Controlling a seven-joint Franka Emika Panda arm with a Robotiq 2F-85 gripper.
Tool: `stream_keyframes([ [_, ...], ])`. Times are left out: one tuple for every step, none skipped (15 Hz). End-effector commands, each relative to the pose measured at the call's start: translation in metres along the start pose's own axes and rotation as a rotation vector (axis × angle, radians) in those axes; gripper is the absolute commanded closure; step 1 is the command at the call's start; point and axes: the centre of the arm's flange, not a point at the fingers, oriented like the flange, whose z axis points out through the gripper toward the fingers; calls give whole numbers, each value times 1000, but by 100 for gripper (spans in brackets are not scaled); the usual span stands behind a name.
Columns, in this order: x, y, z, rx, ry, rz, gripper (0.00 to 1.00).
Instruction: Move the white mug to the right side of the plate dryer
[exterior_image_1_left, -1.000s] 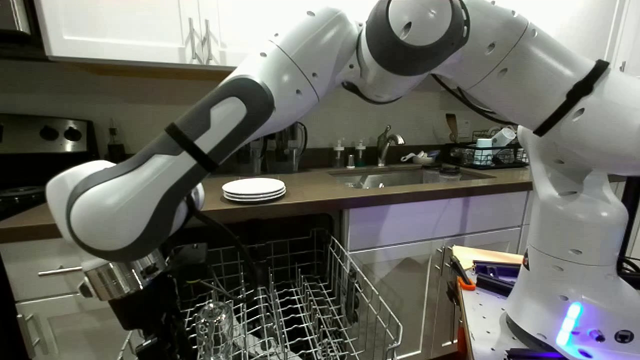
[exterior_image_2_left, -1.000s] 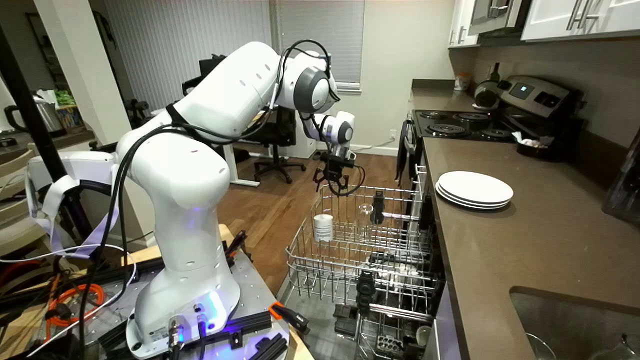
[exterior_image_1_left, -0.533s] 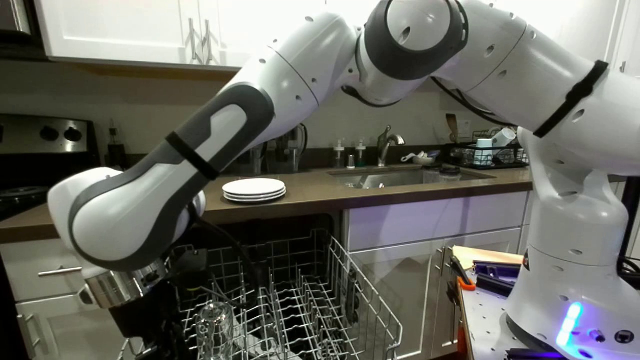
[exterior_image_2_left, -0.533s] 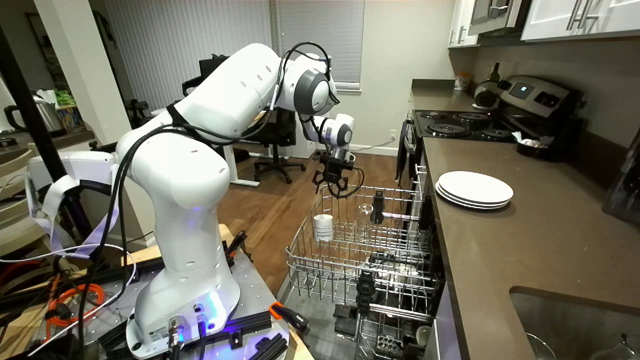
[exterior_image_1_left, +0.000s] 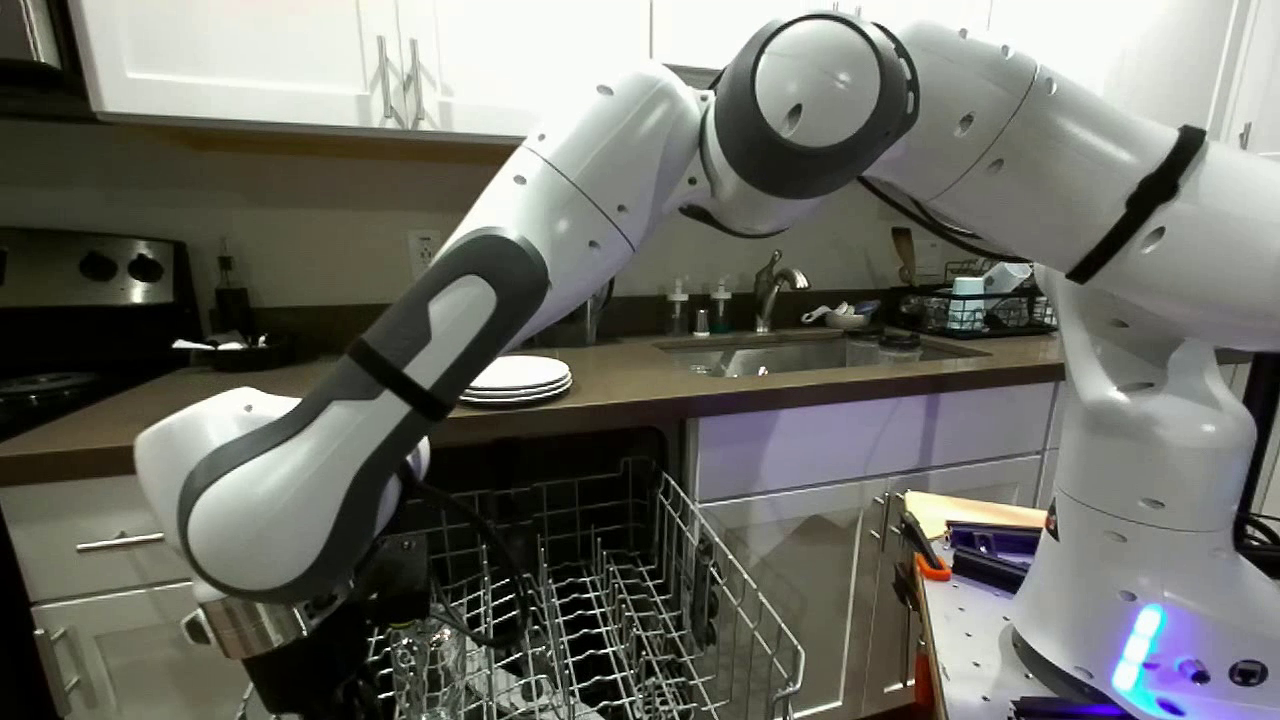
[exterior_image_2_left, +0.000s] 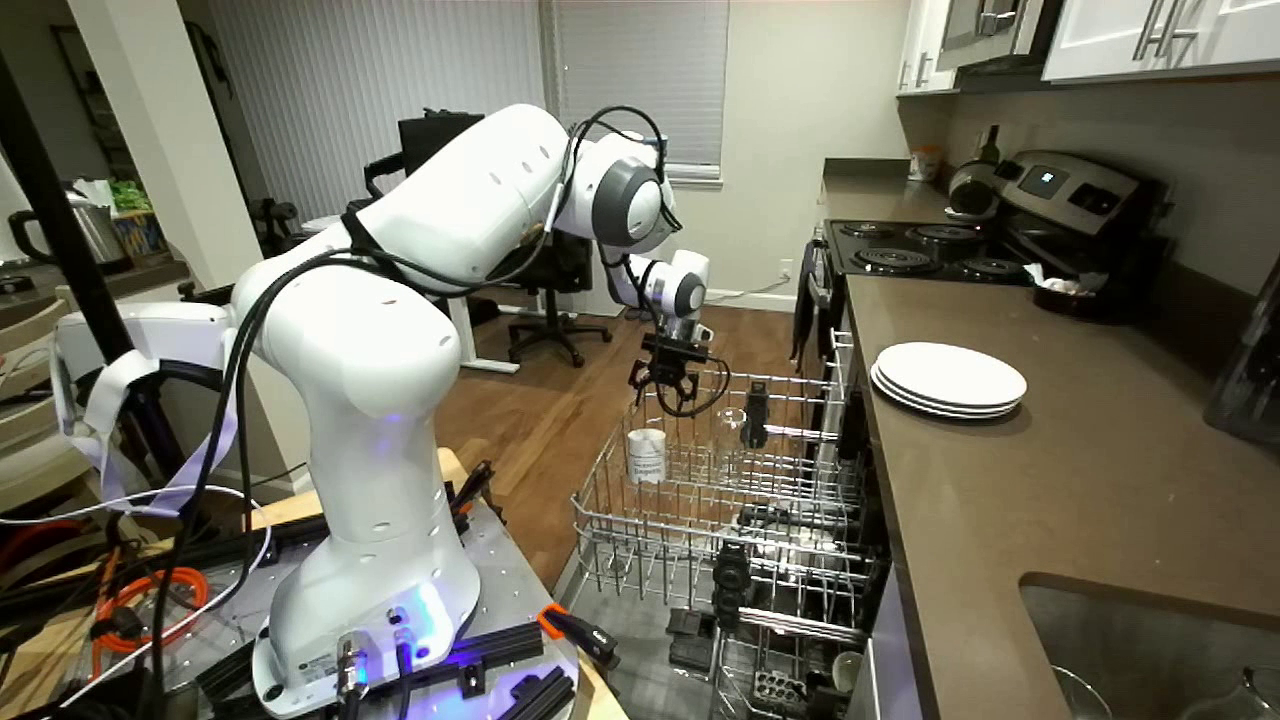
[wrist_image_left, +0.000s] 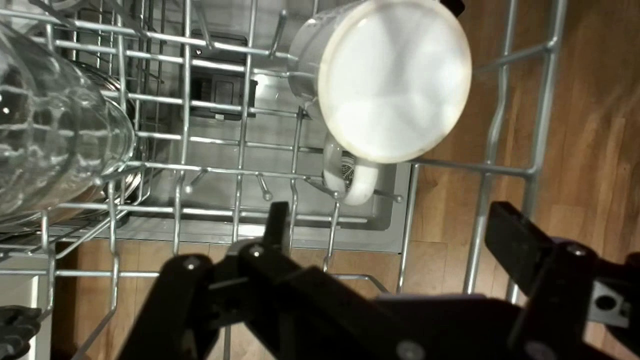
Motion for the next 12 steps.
stream_keyframes([
  [5, 12, 6, 32, 1, 24, 4],
  [5, 12, 10, 32, 1, 28, 18],
  [5, 12, 15, 33, 2, 29, 28],
  [5, 11, 19, 28, -1, 31, 31],
  [6, 11, 24, 26, -5, 31, 38],
  [7, 11, 28, 32, -7, 32, 45],
  [6, 11, 31, 36, -10, 34, 52],
  [6, 11, 34, 39, -13, 34, 58],
  [5, 11, 37, 40, -16, 37, 64],
  [5, 11, 39, 40, -19, 39, 71],
  [6, 10, 40, 43, -18, 40, 77],
  [7, 10, 38, 42, -15, 42, 79],
])
